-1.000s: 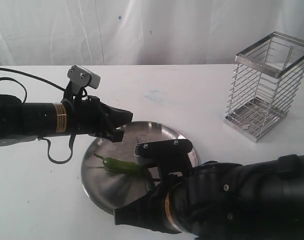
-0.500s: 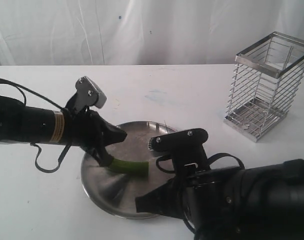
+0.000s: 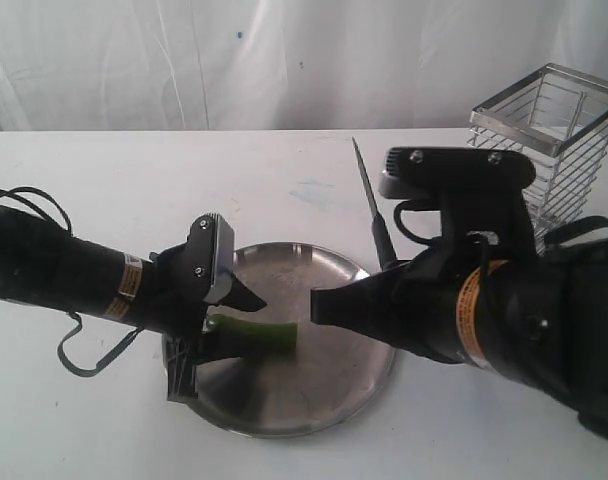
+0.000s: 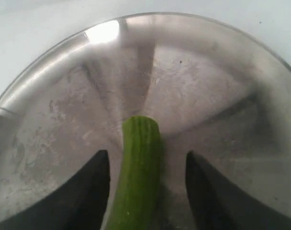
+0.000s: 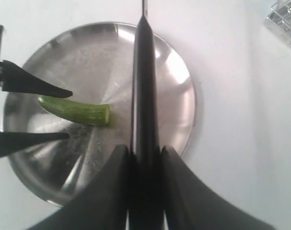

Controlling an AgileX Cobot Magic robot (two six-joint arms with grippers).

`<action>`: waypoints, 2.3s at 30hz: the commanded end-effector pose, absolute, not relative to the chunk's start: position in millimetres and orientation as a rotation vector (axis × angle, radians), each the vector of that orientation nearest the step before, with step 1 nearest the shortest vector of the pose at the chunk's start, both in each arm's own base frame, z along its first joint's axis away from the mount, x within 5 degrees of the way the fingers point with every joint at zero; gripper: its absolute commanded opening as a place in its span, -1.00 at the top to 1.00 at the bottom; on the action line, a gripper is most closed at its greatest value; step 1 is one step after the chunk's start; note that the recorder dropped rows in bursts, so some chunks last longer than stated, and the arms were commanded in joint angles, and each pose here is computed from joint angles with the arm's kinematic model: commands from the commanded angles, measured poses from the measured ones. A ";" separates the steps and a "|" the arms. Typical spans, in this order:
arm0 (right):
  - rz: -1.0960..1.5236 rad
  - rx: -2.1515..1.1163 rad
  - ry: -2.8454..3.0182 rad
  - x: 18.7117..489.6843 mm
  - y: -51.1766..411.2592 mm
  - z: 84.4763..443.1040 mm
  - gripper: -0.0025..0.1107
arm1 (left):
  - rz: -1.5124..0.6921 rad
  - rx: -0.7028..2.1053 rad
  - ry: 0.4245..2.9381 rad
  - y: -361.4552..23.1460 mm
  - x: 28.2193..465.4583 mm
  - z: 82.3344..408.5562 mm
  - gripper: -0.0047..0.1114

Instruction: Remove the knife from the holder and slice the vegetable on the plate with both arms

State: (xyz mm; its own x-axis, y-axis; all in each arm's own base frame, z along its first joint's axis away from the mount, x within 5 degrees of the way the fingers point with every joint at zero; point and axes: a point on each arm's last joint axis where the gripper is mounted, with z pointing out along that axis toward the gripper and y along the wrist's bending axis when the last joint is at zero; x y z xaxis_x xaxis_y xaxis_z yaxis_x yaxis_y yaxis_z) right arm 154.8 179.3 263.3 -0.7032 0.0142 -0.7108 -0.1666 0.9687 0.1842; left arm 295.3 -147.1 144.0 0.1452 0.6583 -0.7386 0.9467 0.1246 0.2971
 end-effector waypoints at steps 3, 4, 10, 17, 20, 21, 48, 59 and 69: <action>0.310 -0.100 2.318 152.7 171.5 272.2 0.96 | -0.449 1.621 1.621 -146.9 294.3 134.1 -0.14; 0.315 -0.099 2.320 152.5 171.8 272.1 0.96 | -0.427 1.622 1.642 -145.5 295.6 131.4 -0.14; 0.356 -0.084 2.351 149.9 174.4 270.3 0.96 | -0.408 1.556 1.717 -143.8 300.9 123.7 -0.14; 0.359 -0.082 2.356 149.3 174.6 269.5 0.96 | -0.432 1.503 1.765 -143.7 301.5 123.4 0.51; 0.359 -0.082 2.356 149.3 174.6 269.5 0.96 | -0.455 1.452 1.768 -145.8 304.7 127.3 0.87; 0.359 -0.082 2.356 149.3 174.6 269.5 0.96 | -0.483 1.405 1.779 -147.5 307.4 130.7 0.92; 0.412 -0.330 2.595 151.6 221.7 204.6 0.96 | -0.509 1.156 1.779 -143.2 323.4 172.2 -0.20; 0.321 -0.329 2.615 158.9 227.6 181.8 0.96 | -0.683 0.724 1.856 -112.3 338.2 191.6 0.91; 0.324 -0.248 2.581 164.1 229.0 179.7 0.96 | -0.689 0.720 1.833 -112.9 338.6 193.6 0.91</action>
State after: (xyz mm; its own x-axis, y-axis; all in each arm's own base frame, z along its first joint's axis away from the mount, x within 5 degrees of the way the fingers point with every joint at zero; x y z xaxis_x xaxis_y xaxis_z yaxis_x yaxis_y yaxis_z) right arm 163.4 228.2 181.0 -0.8477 -0.1175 -0.5172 -0.2398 0.9547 0.1761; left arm 338.3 -113.4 187.9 -0.3334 0.1729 -0.9268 0.7370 0.6609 -0.1418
